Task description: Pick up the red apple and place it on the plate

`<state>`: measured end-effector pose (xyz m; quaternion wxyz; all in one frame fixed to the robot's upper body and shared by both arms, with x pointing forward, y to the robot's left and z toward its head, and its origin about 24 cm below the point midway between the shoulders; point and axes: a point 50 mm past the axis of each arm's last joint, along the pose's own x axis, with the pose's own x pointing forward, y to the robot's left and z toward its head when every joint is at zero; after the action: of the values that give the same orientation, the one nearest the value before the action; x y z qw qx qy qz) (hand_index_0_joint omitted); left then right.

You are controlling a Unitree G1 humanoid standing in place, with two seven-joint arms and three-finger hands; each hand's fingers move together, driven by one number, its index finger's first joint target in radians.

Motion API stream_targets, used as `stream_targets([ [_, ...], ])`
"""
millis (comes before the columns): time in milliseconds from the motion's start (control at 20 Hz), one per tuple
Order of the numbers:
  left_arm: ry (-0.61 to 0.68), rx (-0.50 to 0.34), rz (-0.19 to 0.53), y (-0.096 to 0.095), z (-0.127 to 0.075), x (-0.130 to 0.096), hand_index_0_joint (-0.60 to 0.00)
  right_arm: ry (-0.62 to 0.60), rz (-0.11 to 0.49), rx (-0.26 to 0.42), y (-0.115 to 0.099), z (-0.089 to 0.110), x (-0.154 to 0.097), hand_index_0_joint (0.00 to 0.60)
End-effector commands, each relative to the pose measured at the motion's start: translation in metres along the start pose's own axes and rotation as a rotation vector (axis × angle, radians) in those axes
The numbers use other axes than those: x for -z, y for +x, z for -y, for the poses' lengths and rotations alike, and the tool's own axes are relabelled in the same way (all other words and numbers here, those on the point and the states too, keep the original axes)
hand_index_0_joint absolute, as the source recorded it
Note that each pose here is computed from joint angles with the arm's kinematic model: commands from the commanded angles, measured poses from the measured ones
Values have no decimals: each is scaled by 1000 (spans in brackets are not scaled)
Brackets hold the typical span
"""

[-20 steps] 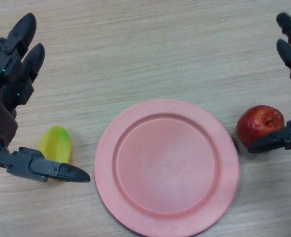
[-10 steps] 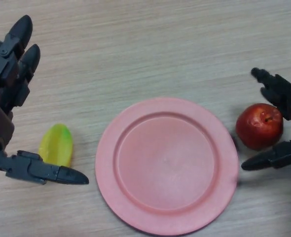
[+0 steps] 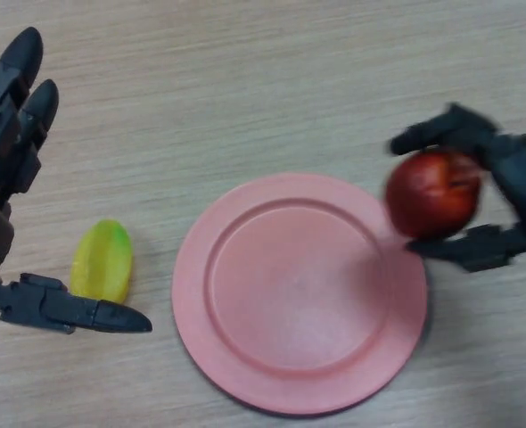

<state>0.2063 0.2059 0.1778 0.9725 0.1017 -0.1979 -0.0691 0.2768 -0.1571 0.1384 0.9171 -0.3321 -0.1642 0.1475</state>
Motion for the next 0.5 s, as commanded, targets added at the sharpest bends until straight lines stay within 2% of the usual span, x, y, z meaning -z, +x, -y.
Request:
stream_targets([
  [50,90,-62,210,-5,-14,-32,0,-97,219,-24,7,-21,-26,600],
  [200,82,-66,222,-7,-14,-32,0,-181,236,-48,12,-43,-19,600],
  [250,71,-73,219,-7,-16,-31,0,-161,191,-48,13,-50,-17,600],
  [300,69,-73,218,-7,-16,-31,0,-160,188,-48,13,-50,-17,550],
  [350,66,-78,218,-8,-17,-31,0,-161,180,-54,12,-52,-18,400],
  [400,65,-82,219,-8,-18,-31,0,-158,172,-63,12,-53,-19,300],
  [450,65,-91,219,-8,-20,-31,0,-132,151,-80,12,-55,-22,150],
  [500,67,-96,219,-8,-21,-31,0,-89,136,-86,12,-55,-26,49],
])
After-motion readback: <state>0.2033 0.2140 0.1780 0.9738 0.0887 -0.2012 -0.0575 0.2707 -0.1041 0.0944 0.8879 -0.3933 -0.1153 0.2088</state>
